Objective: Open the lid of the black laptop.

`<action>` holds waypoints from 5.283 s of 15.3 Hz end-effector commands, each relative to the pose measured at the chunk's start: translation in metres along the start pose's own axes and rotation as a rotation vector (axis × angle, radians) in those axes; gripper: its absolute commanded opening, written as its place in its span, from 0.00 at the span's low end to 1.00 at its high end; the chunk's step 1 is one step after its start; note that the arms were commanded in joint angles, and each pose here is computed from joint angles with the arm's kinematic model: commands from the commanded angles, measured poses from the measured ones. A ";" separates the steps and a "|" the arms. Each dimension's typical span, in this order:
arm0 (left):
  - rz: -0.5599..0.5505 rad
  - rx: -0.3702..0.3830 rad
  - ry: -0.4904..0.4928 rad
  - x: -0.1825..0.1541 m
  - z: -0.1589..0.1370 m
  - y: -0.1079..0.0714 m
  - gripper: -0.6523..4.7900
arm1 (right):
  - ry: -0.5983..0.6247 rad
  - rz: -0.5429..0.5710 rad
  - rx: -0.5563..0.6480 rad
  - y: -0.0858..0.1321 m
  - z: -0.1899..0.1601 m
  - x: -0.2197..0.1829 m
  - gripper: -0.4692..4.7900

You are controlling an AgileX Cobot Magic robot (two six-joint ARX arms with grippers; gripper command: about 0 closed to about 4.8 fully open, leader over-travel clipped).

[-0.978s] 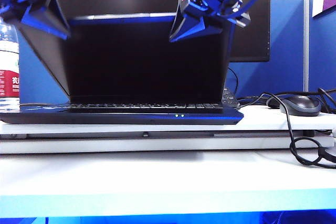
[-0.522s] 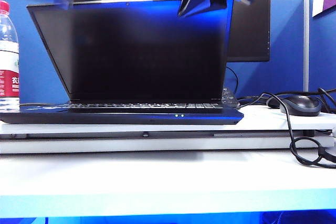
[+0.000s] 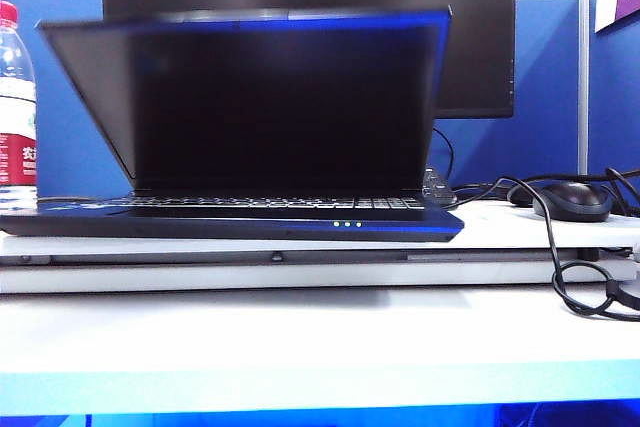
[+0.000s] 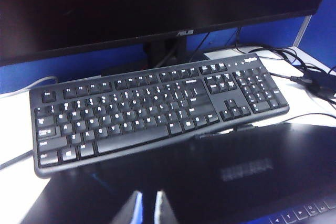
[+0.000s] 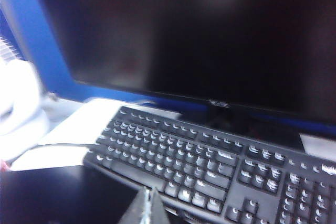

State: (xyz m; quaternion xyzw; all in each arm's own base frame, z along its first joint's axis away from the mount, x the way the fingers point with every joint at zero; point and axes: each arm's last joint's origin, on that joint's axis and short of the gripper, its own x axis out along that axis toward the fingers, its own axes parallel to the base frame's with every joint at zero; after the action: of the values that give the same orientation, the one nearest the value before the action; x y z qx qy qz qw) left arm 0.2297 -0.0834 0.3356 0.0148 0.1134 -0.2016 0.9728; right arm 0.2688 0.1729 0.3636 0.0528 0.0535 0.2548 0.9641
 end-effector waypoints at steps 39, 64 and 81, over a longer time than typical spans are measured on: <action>-0.013 -0.003 0.019 0.052 -0.016 0.003 0.22 | 0.205 0.043 -0.124 0.008 -0.033 0.014 0.08; -0.008 -0.006 -0.226 0.059 0.008 0.004 0.22 | -0.099 -0.163 -0.100 -0.045 0.020 0.054 0.08; 0.010 0.072 -0.291 0.066 0.010 0.005 0.22 | 0.049 -0.083 -0.036 -0.046 0.016 0.087 0.08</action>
State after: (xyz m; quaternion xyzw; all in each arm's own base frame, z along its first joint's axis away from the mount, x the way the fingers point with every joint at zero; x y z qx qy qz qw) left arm 0.2929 -0.1056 0.3280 0.0237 -0.0320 -0.2010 0.9788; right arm 0.3758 0.1746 0.3569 0.0283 0.0809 0.2128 0.9733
